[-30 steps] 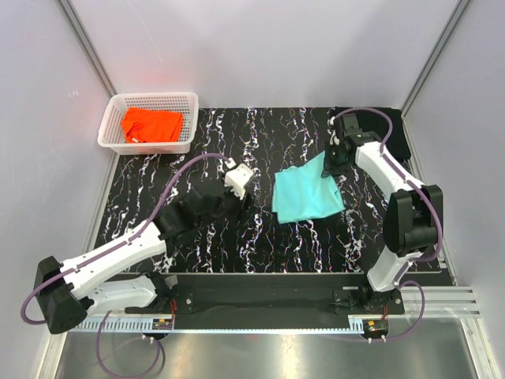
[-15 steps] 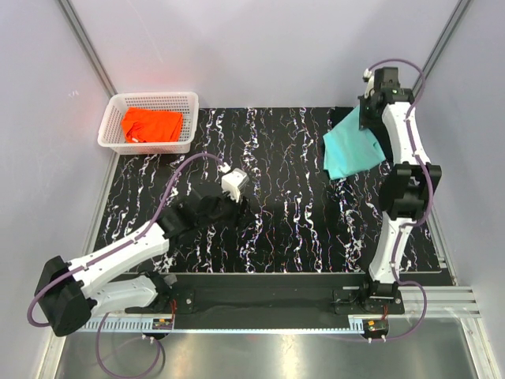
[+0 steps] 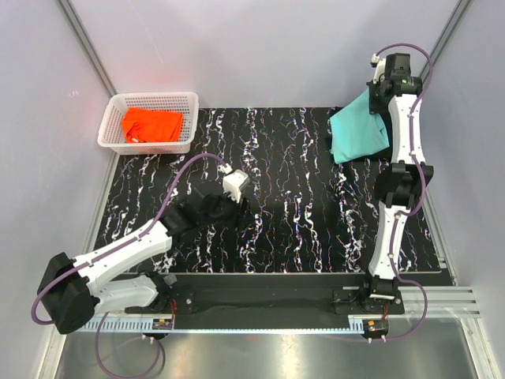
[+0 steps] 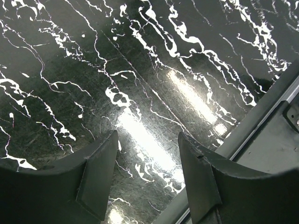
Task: Fold and stack the t-shirts
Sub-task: Neatly place the folded tshirt to the corner
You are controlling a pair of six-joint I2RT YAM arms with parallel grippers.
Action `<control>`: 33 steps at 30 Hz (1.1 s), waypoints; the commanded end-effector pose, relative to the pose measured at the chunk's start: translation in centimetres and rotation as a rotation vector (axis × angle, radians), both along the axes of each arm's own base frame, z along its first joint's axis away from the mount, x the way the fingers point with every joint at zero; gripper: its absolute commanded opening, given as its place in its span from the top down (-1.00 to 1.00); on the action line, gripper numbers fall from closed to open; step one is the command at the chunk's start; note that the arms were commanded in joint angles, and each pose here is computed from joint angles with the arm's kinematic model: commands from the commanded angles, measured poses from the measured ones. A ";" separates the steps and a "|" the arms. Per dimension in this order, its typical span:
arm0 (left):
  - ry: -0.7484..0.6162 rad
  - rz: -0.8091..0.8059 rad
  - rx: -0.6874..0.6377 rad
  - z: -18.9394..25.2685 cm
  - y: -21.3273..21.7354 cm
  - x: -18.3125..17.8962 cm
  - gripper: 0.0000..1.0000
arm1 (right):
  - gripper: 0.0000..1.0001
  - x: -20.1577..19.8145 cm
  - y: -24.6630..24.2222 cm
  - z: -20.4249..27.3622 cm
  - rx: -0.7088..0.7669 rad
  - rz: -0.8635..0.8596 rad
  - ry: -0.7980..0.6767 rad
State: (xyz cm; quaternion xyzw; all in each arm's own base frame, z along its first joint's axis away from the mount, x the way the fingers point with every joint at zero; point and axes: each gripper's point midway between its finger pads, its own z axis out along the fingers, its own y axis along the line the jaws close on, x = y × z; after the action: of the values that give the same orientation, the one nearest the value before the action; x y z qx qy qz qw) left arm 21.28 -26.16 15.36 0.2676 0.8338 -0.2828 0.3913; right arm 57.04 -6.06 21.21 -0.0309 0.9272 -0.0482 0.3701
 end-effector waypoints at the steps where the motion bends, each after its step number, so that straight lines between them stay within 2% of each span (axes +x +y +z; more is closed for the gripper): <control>1: -0.024 -0.017 -0.031 1.2 -0.7 0.5 -0.18 | 1.00 0.7 -1.3 2.5 -0.046 0.009 -0.076; 17: 0.071 0.040 -0.047 -0.6 0.0 0.9 -0.18 | 1.00 6.1 -4.9 -0.3 -0.051 -0.006 -0.200; 25: 0.114 0.092 -0.028 -1.7 1.4 1.5 -0.17 | 1.00 8.6 -7.8 -1.4 -0.038 -0.094 -0.286; 33: 0.154 0.092 -0.020 -2.3 0.8 2.2 -0.17 | 1.00 9.8 -10.4 -3.6 -0.003 -0.195 -0.321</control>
State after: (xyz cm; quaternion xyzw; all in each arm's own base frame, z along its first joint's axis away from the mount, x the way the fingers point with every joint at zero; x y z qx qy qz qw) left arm 22.73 -24.29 11.66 0.2035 0.8805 -0.2708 0.3317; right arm 65.03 -14.48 14.43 0.0327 0.8909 -0.0768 0.4465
